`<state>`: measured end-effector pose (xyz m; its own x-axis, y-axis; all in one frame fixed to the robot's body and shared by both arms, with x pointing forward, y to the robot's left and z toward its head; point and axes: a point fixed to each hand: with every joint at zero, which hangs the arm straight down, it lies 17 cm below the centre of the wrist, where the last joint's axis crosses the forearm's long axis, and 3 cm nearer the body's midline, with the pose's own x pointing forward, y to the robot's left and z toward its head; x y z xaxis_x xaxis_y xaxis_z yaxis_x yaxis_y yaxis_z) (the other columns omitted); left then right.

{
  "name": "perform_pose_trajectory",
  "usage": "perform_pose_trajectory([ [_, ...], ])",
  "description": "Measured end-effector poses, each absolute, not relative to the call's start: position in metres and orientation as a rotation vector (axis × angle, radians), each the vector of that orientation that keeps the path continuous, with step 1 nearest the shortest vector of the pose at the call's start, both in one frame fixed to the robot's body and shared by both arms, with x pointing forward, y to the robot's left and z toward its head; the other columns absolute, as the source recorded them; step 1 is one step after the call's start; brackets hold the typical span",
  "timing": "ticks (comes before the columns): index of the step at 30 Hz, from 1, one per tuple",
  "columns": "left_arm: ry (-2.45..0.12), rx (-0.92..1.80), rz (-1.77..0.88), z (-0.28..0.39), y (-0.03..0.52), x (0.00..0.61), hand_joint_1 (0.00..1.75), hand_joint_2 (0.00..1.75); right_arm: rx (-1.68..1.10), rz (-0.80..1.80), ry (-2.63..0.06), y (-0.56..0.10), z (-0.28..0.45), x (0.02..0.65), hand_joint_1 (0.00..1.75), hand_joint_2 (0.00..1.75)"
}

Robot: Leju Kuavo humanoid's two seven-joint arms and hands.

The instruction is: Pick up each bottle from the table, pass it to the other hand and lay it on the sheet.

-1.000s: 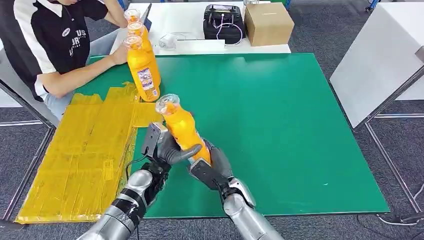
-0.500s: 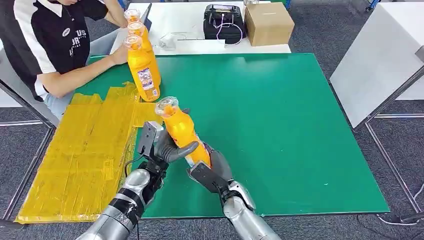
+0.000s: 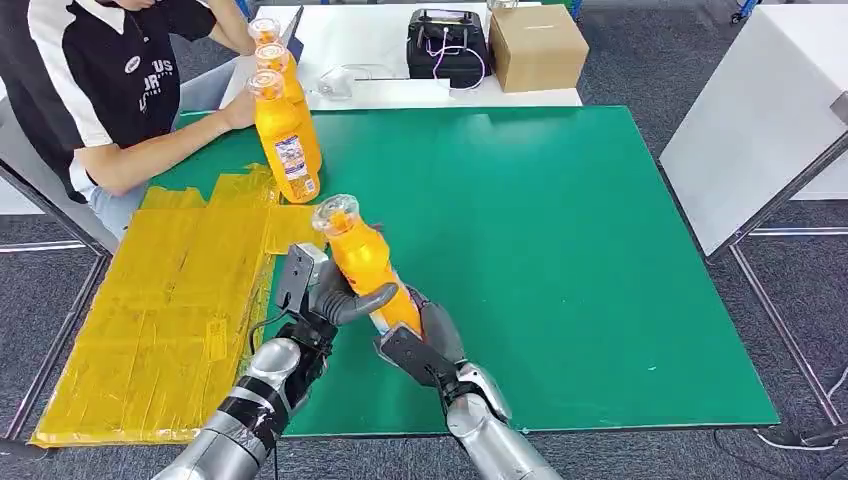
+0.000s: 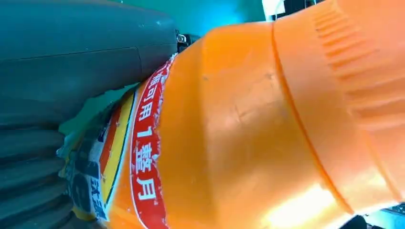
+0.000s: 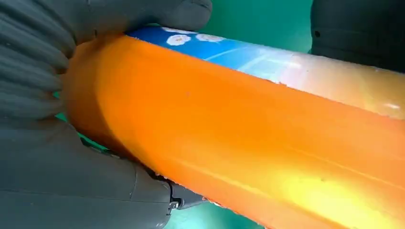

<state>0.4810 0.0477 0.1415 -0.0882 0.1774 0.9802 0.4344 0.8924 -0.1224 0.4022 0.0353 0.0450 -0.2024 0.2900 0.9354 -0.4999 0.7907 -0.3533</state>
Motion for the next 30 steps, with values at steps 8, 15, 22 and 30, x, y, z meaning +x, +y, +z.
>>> perform_pose_trajectory([
  [8, -1.666, -0.482, -0.239, 0.14, 0.046, 0.479, 1.75, 1.75, 0.173, 0.721, -1.623, 0.035, 0.043, 0.401, 1.75, 1.75],
  [15, -1.684, -0.433, -0.229, 0.14, 0.052, 0.482, 1.75, 1.75, 0.177, 0.714, -1.627, 0.035, 0.044, 0.4, 1.75, 1.75],
  [22, -1.715, -0.356, -0.225, 0.143, 0.058, 0.485, 1.75, 1.75, 0.173, 0.703, -1.637, 0.034, 0.046, 0.4, 0.0, 1.75],
  [30, -2.072, 0.599, -0.325, 0.222, 0.154, 0.502, 1.75, 1.75, 0.261, 0.568, -1.697, 0.028, 0.066, 0.377, 0.0, 1.75],
])
